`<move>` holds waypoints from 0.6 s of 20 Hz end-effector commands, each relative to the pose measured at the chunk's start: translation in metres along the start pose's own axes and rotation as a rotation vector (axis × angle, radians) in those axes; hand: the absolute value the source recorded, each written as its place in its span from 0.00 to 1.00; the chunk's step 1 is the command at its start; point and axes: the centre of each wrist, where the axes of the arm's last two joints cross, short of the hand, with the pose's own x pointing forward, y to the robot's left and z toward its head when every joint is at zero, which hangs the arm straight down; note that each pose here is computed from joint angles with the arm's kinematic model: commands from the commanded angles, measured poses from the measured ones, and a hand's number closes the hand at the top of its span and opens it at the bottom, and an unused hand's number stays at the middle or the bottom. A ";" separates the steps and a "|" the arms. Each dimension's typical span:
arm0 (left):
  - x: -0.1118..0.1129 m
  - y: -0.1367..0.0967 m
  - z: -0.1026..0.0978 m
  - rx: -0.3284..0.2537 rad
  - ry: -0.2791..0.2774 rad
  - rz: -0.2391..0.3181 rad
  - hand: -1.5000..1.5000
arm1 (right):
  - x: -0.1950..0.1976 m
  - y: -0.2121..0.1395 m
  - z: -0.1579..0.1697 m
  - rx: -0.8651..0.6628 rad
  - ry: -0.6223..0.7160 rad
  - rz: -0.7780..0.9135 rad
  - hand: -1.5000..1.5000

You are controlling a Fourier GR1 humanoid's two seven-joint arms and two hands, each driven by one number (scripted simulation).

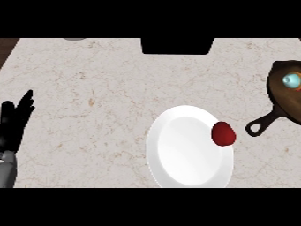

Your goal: Pick the cupcake from the plate and place it in the pan

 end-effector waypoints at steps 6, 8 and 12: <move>-0.005 0.019 -0.002 0.017 0.006 -0.007 0.50 | 0.000 -0.076 0.030 0.058 -0.002 0.012 0.00; 0.000 0.007 0.002 0.005 0.004 -0.006 0.50 | 0.007 -0.094 0.034 0.078 -0.012 0.042 0.00; 0.009 0.013 -0.001 0.013 0.007 0.011 0.50 | 0.001 -0.107 0.046 0.089 -0.018 0.044 0.00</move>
